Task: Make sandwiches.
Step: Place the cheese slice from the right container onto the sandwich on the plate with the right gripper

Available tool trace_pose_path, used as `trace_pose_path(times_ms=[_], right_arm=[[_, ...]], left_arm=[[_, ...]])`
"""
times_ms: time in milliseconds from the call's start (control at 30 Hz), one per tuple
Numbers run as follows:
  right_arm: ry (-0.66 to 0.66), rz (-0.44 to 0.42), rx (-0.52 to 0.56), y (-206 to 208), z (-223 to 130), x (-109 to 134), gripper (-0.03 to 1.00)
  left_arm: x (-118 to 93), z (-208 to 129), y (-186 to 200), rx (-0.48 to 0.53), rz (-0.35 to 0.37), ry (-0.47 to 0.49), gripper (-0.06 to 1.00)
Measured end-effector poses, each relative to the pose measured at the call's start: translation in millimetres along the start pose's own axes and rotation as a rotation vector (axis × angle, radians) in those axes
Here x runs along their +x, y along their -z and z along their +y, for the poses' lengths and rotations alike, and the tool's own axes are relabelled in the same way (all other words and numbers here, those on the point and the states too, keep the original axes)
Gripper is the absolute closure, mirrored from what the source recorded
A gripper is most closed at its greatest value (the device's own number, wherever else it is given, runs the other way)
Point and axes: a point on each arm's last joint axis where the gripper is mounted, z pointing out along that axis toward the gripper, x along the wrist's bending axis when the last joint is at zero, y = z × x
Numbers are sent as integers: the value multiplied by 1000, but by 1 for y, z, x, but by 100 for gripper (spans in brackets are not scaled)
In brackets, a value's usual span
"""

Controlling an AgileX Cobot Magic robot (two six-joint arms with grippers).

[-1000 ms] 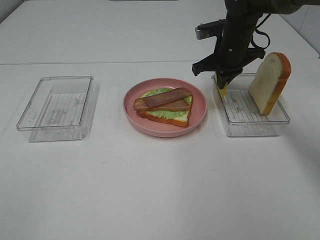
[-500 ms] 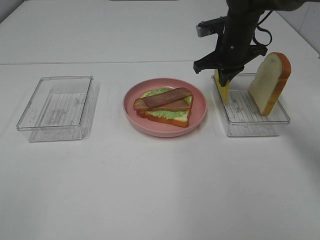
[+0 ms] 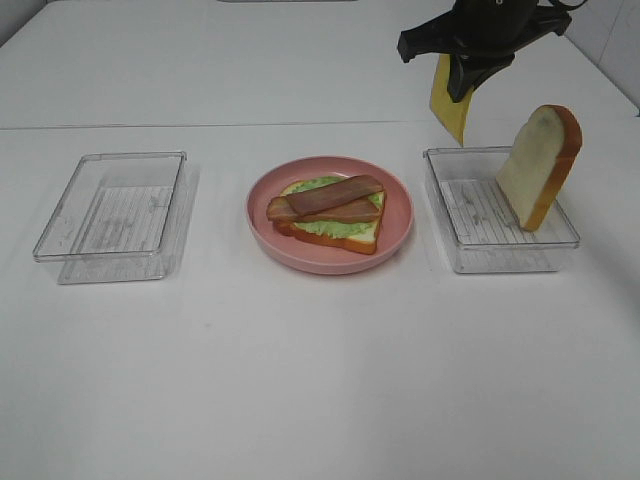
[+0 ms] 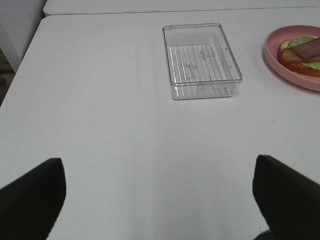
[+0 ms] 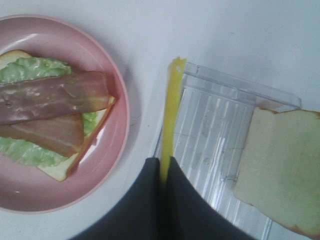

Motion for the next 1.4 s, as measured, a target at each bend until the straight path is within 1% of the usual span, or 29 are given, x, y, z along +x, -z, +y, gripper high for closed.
trace_pose_path(times_ms=[33,100,133,167,200,233,267,300,367,400,433,467,500,533,567,600,633,700,800,867,1067,1167,1200,1233,1267,1300,1333,1400], right_arm=[[0,0,0,0,0,0,94],[25,28,7,1,-2,14,94],[25,28,7,1,-2,14,94],[57,40,8,1,-3,26,94],[57,40,8,1,-3,26,94],[87,55,8,-1,-4,41,94],[106,64,6,-1,-5,51,94],[106,64,6,-1,-5,51,94],[174,95,6,-9,-10,85,94],[174,95,6,-9,-10,85,94],[190,103,7,-12,-12,94,94],[190,103,7,-12,-12,94,94],[217,118,4,-18,-14,109,94],[228,127,7,-22,-16,117,94],[228,127,7,-22,-16,117,94],[242,144,15,-29,-19,128,94],[242,144,15,-29,-19,128,94],[256,170,31,-42,-23,142,94],[256,172,34,-44,-23,142,94],[257,166,58,-57,-25,143,94],[260,160,79,-70,-27,145,94],[272,140,86,-79,-28,144,94],[278,126,82,-81,-28,143,94],[281,93,74,-83,-26,141,94],[281,93,74,-83,-26,141,94],[281,45,59,-83,-25,136,94],[281,45,59,-83,-25,136,94],[289,-26,37,-83,-22,130,94]], left_arm=[[0,0,0,0,0,0,1],[0,0,0,0,0,0,1],[0,0,0,0,0,0,1],[0,0,0,0,0,0,1],[0,0,0,0,0,0,1],[0,0,0,0,0,0,1],[0,0,0,0,0,0,1],[0,0,0,0,0,0,1],[0,0,0,0,0,0,1],[0,0,0,0,0,0,1],[0,0,0,0,0,0,1],[0,0,0,0,0,0,1],[0,0,0,0,0,0,1],[0,0,0,0,0,0,1],[0,0,0,0,0,0,1],[0,0,0,0,0,0,1],[0,0,0,0,0,0,1],[0,0,0,0,0,0,1],[0,0,0,0,0,0,1],[0,0,0,0,0,0,1],[0,0,0,0,0,0,1],[0,0,0,0,0,0,1],[0,0,0,0,0,0,1],[0,0,0,0,0,0,1],[0,0,0,0,0,0,1],[0,0,0,0,0,0,1],[0,0,0,0,0,0,1],[0,0,0,0,0,0,1]])
